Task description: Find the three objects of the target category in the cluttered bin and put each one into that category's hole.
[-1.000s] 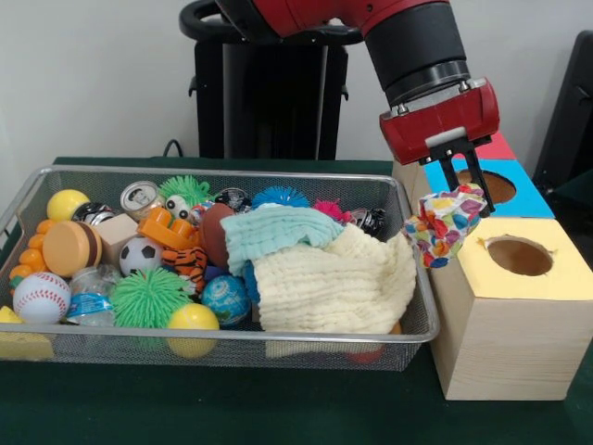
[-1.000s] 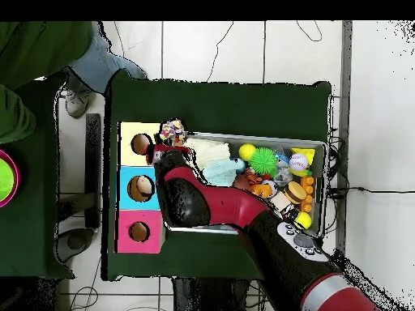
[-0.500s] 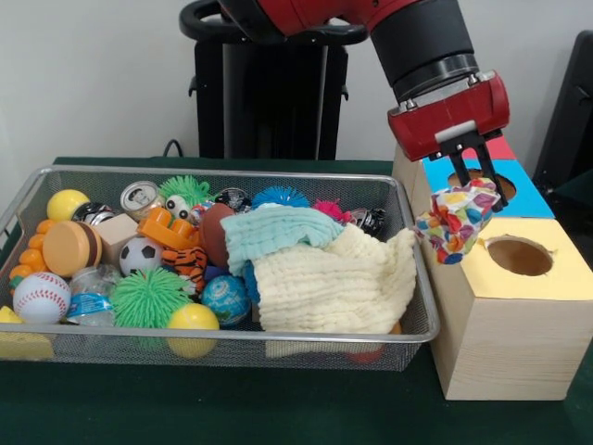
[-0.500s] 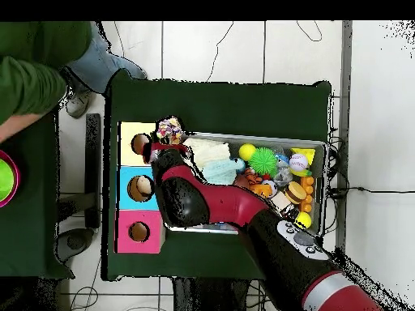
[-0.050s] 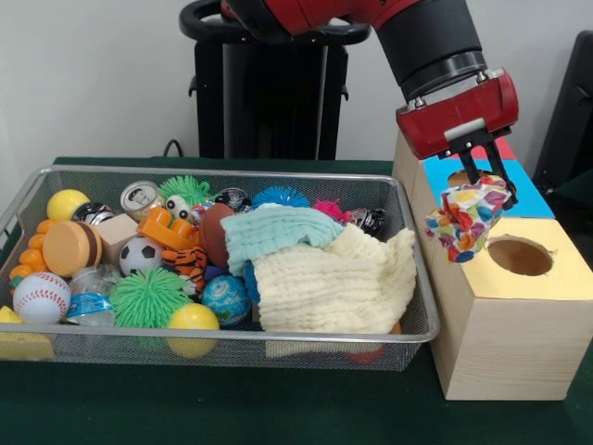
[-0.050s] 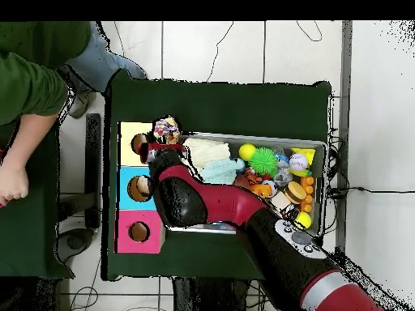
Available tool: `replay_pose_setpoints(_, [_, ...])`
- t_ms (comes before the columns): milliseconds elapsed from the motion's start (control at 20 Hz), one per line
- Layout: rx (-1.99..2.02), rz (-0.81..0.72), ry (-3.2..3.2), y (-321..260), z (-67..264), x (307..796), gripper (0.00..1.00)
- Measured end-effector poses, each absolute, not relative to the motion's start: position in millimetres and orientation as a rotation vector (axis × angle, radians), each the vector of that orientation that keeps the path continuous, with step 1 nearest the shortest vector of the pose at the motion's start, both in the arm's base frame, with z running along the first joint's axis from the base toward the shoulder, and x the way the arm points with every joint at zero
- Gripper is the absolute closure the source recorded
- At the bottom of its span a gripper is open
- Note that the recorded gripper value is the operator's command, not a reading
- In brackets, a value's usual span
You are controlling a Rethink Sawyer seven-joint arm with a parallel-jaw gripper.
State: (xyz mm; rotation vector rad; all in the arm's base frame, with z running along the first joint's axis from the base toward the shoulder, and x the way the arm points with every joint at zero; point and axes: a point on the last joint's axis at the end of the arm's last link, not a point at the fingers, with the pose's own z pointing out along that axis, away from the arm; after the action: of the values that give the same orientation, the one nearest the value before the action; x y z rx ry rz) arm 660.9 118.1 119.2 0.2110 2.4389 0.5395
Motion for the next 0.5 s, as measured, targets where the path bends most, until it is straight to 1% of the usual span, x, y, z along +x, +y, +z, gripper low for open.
replay_pose_setpoints(100, [0.204,0.542,2.44,122,119,660,1.0])
replay_pose_setpoints(350, [0.151,0.575,2.467,158,110,649,1.0])
replay_pose_setpoints(400, [0.124,0.597,2.485,178,104,641,1.0])
replay_pose_setpoints(500, [0.107,0.611,2.497,190,99,636,1.0])
